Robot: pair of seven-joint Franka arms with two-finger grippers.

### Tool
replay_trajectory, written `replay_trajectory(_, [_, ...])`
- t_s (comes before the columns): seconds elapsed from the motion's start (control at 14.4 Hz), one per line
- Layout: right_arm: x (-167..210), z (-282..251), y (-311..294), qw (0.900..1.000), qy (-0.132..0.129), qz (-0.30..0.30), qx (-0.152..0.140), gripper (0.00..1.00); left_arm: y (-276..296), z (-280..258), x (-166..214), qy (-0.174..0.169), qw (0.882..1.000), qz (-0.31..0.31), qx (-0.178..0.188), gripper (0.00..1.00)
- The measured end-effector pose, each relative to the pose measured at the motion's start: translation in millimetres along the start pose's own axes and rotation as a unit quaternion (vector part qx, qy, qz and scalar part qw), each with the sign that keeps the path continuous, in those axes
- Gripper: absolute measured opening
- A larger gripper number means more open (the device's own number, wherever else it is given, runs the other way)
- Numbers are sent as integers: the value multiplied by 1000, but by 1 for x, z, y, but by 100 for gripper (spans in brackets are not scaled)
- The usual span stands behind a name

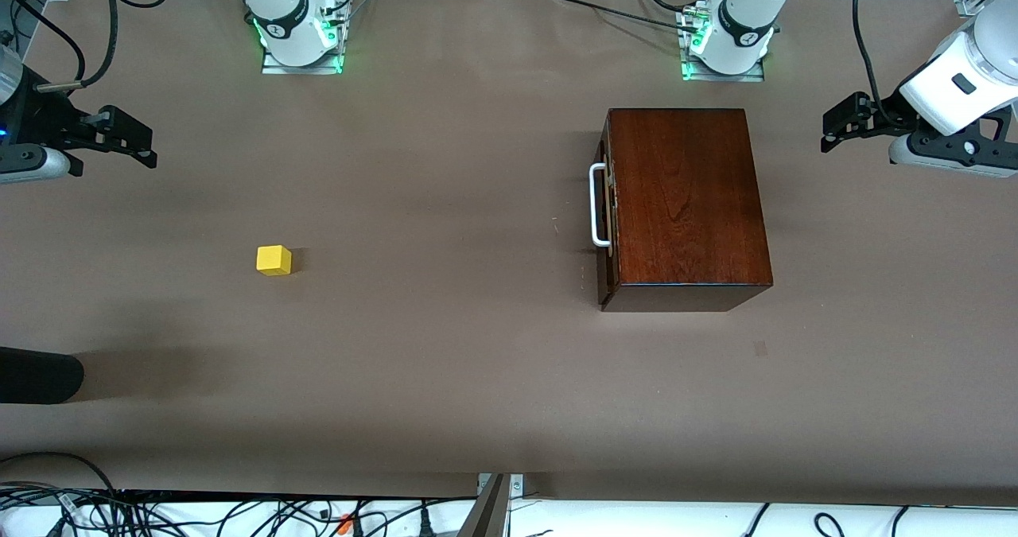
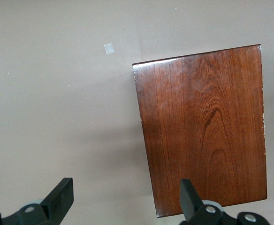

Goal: Open drawer, take yellow block, close drawer

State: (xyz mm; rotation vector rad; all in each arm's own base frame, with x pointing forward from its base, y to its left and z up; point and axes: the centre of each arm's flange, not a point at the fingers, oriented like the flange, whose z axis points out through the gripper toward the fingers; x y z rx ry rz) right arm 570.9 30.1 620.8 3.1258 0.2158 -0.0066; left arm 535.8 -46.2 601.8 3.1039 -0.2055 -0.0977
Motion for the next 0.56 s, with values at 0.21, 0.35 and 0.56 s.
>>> replay_trajectory(0.21, [0,0,1,1000,0,1,0,100,0,0,0,1,1000,0,0,100])
replay_trajectory(0.35, [0,0,2,1000,0,2,0,100,-1,0,0,1,1000,-1,0,100])
replay_trajectory(0.56, [0,0,2,1000,0,2,0,100,-2,0,0,2,1000,-1,0,100])
